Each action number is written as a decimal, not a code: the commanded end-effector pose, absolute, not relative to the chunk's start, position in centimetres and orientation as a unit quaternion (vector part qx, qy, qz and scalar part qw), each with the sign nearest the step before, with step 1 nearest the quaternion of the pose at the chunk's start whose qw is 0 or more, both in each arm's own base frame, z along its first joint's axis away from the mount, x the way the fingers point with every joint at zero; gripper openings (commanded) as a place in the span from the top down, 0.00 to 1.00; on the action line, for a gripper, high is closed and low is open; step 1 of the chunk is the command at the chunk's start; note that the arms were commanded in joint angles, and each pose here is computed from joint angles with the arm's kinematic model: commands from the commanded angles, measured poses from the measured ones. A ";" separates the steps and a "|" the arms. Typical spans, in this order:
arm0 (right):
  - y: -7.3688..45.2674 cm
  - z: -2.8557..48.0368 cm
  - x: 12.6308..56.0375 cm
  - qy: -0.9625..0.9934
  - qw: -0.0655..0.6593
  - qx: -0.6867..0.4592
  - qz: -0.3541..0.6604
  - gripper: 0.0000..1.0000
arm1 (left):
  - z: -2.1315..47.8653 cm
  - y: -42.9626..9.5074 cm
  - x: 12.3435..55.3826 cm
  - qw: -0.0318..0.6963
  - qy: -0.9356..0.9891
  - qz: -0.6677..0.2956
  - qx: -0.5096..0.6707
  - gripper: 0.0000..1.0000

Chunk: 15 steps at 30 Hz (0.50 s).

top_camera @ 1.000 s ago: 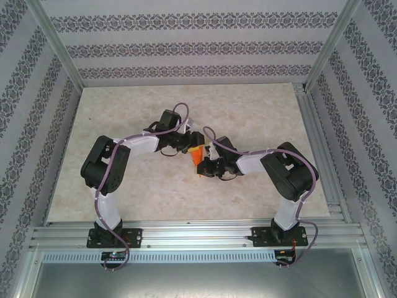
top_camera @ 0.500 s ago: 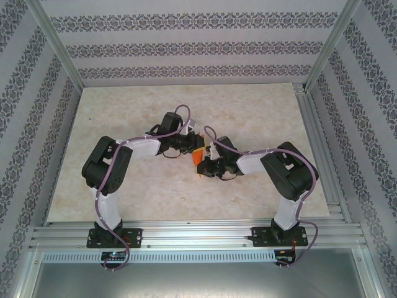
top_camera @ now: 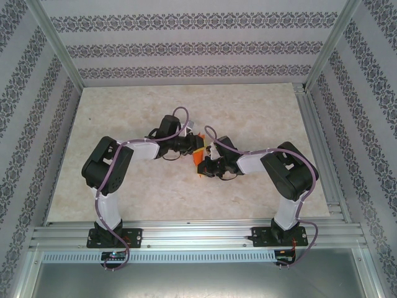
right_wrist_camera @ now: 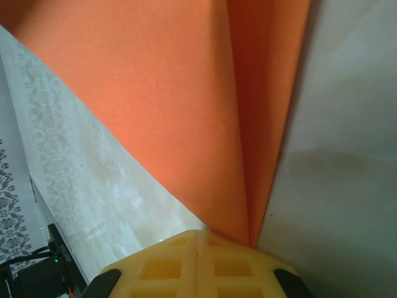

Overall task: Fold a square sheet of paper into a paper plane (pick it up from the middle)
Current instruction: Fold the wing for the fifth time at the center of the table.

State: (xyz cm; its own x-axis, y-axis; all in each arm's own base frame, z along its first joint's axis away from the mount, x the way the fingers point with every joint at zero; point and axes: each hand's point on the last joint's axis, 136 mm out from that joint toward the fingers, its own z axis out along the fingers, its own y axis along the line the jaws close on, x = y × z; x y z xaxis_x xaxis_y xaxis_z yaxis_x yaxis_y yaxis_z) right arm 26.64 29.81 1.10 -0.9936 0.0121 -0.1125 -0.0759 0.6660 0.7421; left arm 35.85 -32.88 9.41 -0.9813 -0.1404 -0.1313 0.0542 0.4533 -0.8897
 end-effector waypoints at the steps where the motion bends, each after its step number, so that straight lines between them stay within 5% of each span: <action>1: 25.8 -4.3 23.7 0.951 0.001 0.015 0.308 1.00 | 9.0 -31.0 37.0 0.120 0.853 -0.504 -0.065 0.76; 5: 25.9 -4.2 23.8 0.951 0.001 0.015 0.309 1.00 | 9.6 -30.6 37.0 0.134 0.846 -0.510 -0.071 0.66; 15: 25.9 -4.2 23.8 0.952 0.000 0.014 0.307 1.00 | 9.8 -31.4 36.7 0.121 0.838 -0.529 -0.065 0.78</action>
